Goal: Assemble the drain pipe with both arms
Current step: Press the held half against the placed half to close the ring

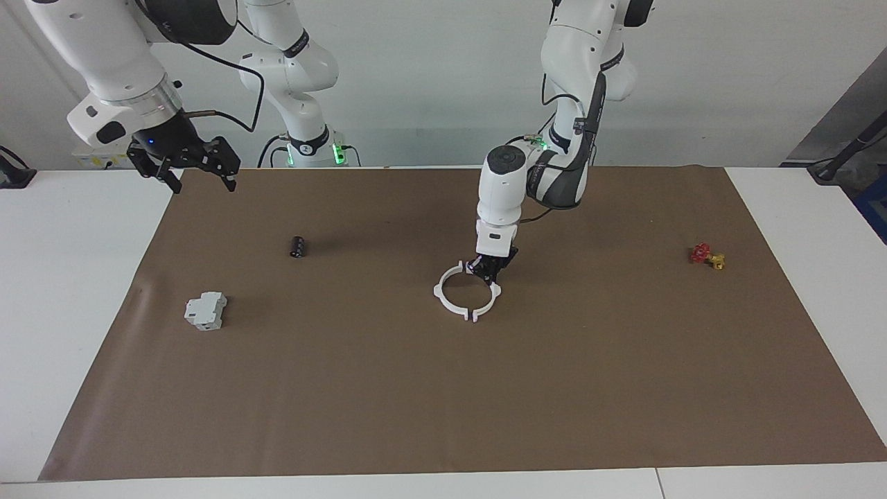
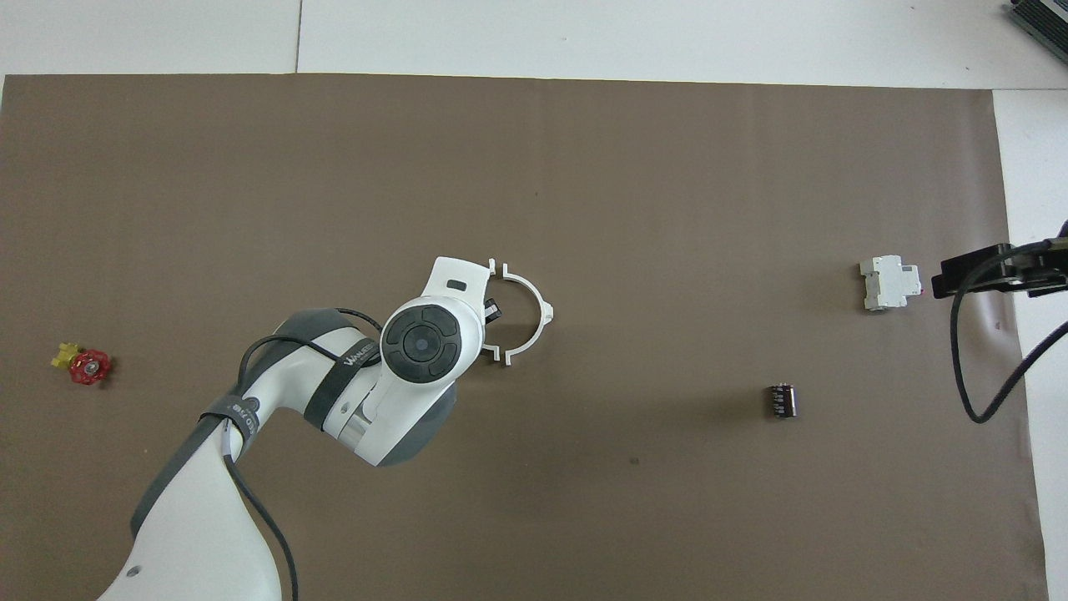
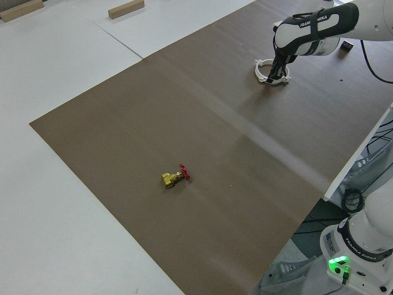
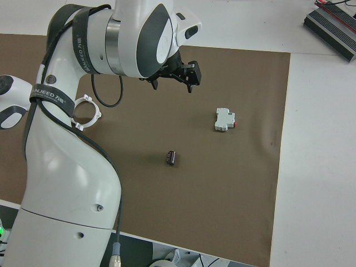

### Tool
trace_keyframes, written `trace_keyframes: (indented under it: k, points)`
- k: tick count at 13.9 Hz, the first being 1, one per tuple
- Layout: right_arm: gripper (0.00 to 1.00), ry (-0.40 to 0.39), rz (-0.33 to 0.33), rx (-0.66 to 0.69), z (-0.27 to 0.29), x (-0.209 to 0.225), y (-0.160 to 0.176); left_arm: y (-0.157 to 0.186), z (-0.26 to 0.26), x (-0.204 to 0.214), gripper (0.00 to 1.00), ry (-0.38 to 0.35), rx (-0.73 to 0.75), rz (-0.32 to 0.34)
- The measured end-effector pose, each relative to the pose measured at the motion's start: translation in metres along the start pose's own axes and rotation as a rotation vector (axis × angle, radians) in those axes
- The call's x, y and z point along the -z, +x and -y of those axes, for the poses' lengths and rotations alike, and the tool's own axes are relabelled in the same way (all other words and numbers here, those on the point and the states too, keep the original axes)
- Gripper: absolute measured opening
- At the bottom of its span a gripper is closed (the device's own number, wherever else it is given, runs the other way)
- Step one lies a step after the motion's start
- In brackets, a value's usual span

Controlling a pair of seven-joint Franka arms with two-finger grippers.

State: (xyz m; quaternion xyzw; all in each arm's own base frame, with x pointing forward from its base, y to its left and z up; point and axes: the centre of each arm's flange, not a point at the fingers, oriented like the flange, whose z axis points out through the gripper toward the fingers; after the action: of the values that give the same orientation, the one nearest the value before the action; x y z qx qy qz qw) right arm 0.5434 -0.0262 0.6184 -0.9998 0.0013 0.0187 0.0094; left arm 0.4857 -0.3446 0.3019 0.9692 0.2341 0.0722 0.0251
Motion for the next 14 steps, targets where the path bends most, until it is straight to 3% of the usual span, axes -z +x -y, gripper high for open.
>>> trace_keyframes:
  k: [14]
  points:
    - [1.0,0.0,0.0,0.0,0.0,0.0,0.0,-0.0057,-0.003,-0.0005,0.07,0.008,-0.02,-0.016]
